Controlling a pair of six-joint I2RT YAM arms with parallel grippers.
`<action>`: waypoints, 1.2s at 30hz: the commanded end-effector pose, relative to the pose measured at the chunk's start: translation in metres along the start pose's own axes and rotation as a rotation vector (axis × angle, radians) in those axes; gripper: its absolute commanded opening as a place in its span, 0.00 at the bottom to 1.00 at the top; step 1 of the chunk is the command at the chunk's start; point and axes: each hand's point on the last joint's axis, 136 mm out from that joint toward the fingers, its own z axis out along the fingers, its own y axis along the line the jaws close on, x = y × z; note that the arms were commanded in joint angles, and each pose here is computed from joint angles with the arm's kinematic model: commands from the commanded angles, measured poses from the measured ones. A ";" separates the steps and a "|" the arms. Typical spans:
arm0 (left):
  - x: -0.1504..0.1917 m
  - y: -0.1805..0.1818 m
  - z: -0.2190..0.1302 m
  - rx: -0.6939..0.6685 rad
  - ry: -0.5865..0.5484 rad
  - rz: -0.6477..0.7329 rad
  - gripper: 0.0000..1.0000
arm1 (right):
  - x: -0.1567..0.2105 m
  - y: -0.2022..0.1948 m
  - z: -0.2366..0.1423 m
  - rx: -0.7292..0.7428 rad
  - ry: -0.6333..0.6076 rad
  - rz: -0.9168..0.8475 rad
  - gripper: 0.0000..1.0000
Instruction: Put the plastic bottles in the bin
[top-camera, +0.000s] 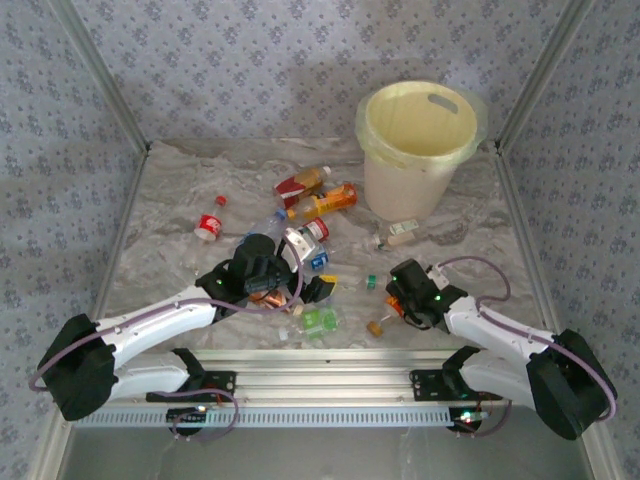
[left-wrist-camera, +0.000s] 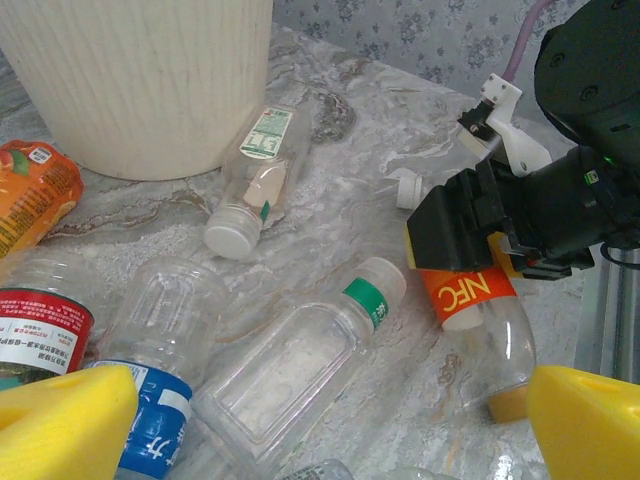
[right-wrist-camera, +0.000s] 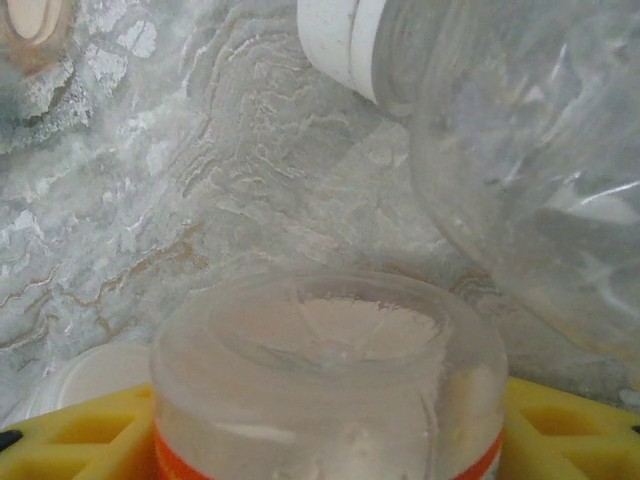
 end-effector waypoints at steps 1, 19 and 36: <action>-0.016 -0.007 0.000 0.030 -0.028 0.001 1.00 | -0.008 -0.003 0.002 0.014 -0.039 -0.025 0.62; -0.028 -0.021 -0.008 0.099 -0.112 -0.009 1.00 | -0.049 0.031 -0.041 0.002 -0.171 -0.218 0.57; -0.036 -0.032 -0.020 0.161 -0.197 -0.013 1.00 | -0.125 0.145 -0.155 -0.164 -0.509 -0.598 0.56</action>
